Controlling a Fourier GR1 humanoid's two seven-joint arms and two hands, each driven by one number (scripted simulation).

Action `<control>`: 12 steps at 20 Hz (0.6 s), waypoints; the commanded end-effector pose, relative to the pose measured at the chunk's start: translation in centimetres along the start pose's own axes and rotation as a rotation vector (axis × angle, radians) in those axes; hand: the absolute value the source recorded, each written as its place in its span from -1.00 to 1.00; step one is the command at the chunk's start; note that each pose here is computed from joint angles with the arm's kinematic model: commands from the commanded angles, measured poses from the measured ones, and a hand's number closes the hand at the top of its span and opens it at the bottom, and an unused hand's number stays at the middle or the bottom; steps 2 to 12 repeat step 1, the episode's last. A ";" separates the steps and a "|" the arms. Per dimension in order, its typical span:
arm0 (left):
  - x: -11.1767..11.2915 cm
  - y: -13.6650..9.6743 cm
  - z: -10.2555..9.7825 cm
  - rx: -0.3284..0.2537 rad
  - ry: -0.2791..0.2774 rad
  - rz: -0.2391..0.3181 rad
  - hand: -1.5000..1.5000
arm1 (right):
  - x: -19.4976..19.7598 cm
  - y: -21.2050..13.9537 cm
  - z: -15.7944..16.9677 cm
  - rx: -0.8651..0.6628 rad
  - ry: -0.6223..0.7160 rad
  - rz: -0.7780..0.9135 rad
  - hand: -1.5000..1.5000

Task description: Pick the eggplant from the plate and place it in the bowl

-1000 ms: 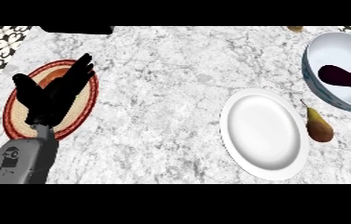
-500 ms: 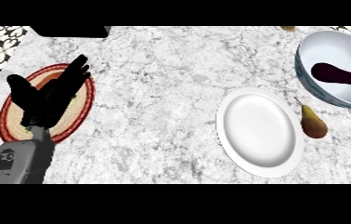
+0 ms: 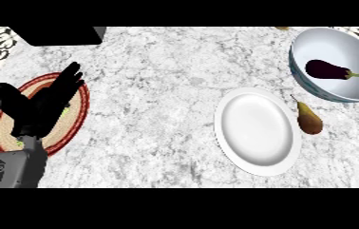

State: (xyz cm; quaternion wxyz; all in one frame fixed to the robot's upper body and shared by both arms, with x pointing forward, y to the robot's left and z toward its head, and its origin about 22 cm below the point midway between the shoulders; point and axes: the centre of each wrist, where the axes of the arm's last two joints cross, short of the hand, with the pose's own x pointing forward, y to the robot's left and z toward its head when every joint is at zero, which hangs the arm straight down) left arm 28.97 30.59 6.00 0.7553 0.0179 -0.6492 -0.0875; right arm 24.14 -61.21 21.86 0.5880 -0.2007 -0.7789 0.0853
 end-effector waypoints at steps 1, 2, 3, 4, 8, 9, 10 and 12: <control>0.0 0.5 -0.1 0.035 0.003 0.008 0.00 | -0.7 -1.3 2.5 0.194 -0.163 -0.192 1.00; 0.0 0.5 -0.1 0.035 0.003 0.008 0.00 | -0.7 -1.3 2.5 0.194 -0.163 -0.192 1.00; 0.0 0.5 -0.1 0.035 0.003 0.008 0.00 | -0.7 -1.3 2.5 0.194 -0.163 -0.192 1.00; 0.0 0.5 -0.1 0.035 0.003 0.008 0.00 | -0.7 -1.3 2.5 0.194 -0.163 -0.192 1.00; 0.0 0.5 -0.1 0.035 0.003 0.008 0.00 | -0.7 -1.3 2.5 0.194 -0.163 -0.192 1.00; 0.0 0.5 -0.1 0.035 0.003 0.008 0.00 | -0.7 -1.3 2.5 0.194 -0.163 -0.192 1.00; 0.0 0.5 -0.1 0.035 0.003 0.008 0.00 | -0.7 -1.3 2.5 0.194 -0.163 -0.192 1.00; 0.0 0.5 -0.1 0.035 0.003 0.008 0.00 | -0.7 -1.3 2.5 0.194 -0.163 -0.192 1.00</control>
